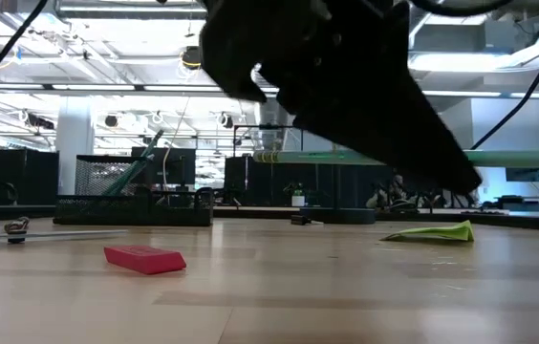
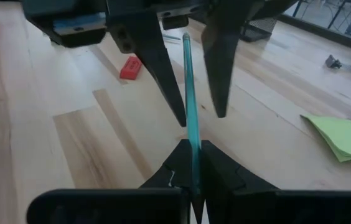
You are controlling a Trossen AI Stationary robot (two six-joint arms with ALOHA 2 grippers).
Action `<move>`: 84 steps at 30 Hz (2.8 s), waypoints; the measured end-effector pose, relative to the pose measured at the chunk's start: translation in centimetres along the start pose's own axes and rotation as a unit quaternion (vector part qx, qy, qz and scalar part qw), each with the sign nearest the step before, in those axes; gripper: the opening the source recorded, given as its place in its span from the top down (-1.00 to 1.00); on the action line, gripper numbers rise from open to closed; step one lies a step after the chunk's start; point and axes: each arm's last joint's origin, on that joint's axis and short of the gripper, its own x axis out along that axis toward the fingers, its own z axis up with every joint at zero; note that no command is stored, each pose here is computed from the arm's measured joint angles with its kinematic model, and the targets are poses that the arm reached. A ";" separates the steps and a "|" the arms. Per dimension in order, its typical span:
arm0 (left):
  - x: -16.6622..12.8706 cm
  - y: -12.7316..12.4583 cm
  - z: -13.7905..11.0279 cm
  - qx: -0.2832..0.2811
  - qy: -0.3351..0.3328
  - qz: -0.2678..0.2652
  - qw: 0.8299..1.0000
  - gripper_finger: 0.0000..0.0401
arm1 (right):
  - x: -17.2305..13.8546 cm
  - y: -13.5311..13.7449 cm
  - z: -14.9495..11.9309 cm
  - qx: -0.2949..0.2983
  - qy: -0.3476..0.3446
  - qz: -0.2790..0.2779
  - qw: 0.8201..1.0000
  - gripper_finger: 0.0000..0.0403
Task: Pick and place office supplies into organizer
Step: Put the blue pencil into the black desk organizer
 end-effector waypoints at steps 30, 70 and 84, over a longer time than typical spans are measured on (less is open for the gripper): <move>-0.5 0.5 -1.5 -0.128 0.074 0.134 0.980 0.95 | -5.9 1.3 5.4 -0.069 -0.008 0.034 0.997 0.78; -30.1 10.9 -7.7 -0.302 0.123 0.502 0.801 0.95 | -6.4 2.4 6.2 -0.029 0.023 0.061 0.997 0.90; -31.5 7.4 -17.4 -0.389 -0.183 0.518 0.739 0.95 | -5.7 2.4 6.4 -0.042 0.020 0.053 0.998 0.89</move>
